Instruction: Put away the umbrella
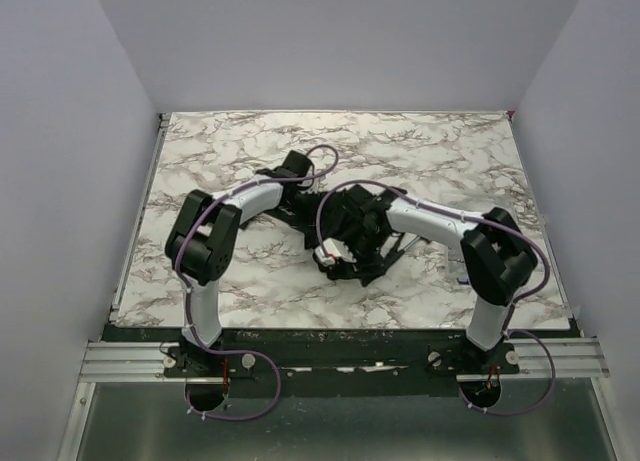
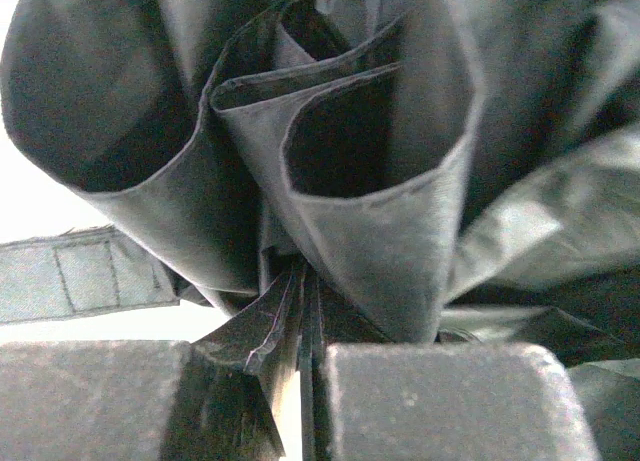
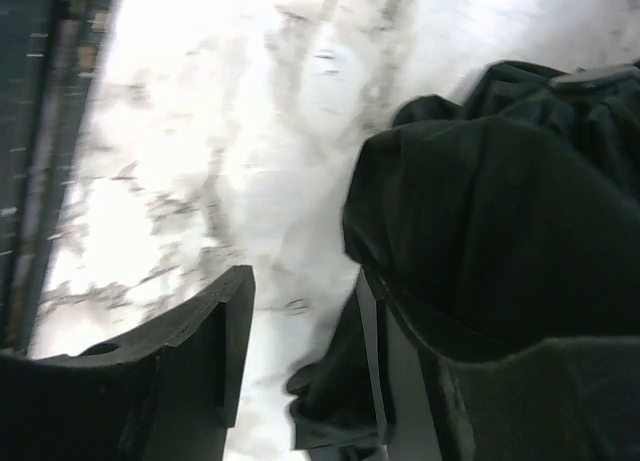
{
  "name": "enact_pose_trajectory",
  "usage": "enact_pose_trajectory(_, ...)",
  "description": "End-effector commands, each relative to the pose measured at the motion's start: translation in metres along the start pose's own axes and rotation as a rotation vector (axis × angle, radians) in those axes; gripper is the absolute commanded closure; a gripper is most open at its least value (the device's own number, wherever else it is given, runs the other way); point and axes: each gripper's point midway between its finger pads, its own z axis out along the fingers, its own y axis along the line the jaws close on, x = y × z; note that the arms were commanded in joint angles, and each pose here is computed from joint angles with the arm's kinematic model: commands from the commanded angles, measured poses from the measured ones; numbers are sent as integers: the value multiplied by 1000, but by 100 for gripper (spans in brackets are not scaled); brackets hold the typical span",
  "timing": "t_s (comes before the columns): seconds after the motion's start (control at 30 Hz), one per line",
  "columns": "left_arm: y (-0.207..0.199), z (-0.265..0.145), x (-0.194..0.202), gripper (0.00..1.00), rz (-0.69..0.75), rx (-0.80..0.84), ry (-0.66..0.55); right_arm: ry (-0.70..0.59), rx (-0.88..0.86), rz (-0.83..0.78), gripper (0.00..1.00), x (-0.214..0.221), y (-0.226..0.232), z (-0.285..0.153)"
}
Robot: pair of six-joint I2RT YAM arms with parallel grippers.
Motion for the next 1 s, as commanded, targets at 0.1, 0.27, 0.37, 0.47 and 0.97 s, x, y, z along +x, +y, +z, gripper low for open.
enact_pose_trajectory(0.1, 1, -15, -10, 90, -79, 69, 12, -120, -180, -2, 41, -45, 72, -51)
enact_pose_trajectory(0.27, -2, -17, -12, 88, -87, 97, 12, -214, -97, -68, 29, -84, 82, -96)
enact_pose_trajectory(0.37, -4, -16, -12, 87, -93, 117, 17, -237, 108, -181, 16, -99, 63, -121)
enact_pose_trajectory(0.47, -6, -15, -12, 87, -98, 136, 21, -195, 386, -382, 0, -97, 28, -135)
enact_pose_trajectory(0.97, -9, -14, -9, 86, -101, 156, 28, 2, 523, -478, 0, -48, -52, -77)
